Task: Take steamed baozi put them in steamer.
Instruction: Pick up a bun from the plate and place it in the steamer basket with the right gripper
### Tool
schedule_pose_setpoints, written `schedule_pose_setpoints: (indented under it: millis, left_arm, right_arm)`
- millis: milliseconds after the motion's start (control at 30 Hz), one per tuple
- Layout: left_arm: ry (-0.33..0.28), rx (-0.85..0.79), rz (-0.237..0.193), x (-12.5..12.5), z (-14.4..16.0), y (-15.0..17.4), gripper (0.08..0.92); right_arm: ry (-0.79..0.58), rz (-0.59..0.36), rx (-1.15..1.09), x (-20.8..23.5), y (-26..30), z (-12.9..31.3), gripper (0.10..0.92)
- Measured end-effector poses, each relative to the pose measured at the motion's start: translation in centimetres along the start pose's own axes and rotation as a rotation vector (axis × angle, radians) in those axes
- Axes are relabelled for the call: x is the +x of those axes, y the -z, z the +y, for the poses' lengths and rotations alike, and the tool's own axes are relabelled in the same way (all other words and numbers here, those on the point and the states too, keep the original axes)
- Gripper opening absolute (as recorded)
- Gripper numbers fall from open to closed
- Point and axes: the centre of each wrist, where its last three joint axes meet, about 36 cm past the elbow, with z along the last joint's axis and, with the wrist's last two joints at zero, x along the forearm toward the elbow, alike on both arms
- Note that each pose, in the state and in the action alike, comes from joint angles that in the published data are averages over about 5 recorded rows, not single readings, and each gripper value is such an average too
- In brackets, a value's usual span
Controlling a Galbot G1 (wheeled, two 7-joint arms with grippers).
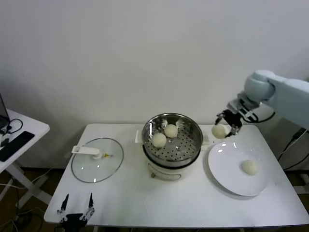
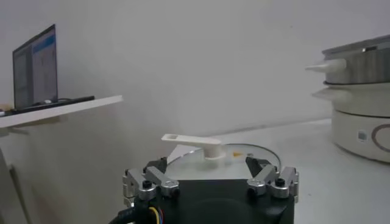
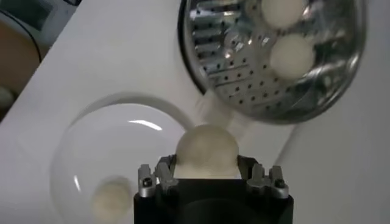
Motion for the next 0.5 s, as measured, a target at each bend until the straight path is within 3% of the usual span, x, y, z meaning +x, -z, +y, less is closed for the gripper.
schedule_pose_setpoints:
  millis: [233,500]
  left_arm:
    - [0.002,-0.002,0.003,0.1,0.0,-0.1,0.823]
    - [0.004,-0.006,0.004,0.1,0.0,-0.2,0.823]
  right_arm:
    - [-0.03,-0.005,0.269,2.8,7.1,-4.1,0.67]
    - [-0.014,0.0,0.511,1.0,13.6,-6.8,0.67]
